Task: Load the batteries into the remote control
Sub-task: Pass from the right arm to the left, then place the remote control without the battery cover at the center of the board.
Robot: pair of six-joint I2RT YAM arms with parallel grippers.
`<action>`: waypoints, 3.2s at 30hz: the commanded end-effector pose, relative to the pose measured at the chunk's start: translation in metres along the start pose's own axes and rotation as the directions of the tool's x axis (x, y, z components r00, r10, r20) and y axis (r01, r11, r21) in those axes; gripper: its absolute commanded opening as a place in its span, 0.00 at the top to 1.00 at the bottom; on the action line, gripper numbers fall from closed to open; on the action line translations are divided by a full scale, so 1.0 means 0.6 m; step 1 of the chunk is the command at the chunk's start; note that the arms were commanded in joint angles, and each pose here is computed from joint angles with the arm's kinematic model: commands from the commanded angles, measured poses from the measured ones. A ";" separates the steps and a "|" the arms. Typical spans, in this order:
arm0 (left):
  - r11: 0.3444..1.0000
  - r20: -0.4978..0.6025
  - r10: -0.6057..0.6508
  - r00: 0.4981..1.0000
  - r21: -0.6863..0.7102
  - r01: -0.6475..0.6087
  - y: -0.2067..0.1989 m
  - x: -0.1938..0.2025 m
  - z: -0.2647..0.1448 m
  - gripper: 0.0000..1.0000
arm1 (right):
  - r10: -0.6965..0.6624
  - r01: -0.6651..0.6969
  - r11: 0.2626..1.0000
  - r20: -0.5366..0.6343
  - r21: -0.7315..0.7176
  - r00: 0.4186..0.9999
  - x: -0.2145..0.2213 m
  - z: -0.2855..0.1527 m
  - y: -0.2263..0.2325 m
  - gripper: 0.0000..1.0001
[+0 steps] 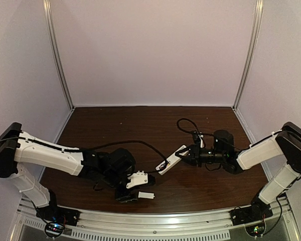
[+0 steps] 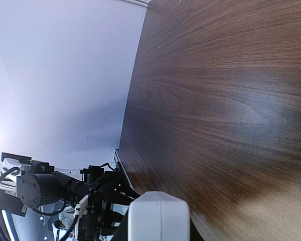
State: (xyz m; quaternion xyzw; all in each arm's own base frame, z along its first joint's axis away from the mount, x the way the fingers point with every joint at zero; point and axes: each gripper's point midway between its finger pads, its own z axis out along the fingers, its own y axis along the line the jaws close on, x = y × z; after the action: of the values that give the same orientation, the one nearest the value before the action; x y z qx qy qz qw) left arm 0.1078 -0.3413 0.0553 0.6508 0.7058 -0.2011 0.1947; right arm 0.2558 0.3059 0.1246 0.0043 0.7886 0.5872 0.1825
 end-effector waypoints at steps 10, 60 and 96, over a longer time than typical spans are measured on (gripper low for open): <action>0.983 -0.033 0.179 0.983 -0.021 -0.180 0.025 -0.016 0.053 0.45 | 0.001 -0.001 1.000 -0.004 -0.021 1.000 0.005 0.004 -0.015 1.00; 0.896 0.264 -0.257 0.930 -0.295 0.332 0.201 -0.238 0.038 0.66 | 0.007 -0.008 0.994 -0.010 -0.112 1.000 0.013 0.032 0.033 0.97; 0.975 -0.107 -0.185 0.977 -0.145 0.168 0.163 -0.074 0.106 0.78 | -0.505 0.385 0.825 0.233 0.414 0.831 -0.130 -0.195 0.094 0.00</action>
State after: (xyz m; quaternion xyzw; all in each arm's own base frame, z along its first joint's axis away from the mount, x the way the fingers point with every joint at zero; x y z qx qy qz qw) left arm 0.2095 -0.3976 0.0251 0.5710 0.7906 -0.1119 0.1909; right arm 0.2856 0.2118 0.2460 -0.0511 0.7865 0.4161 0.4535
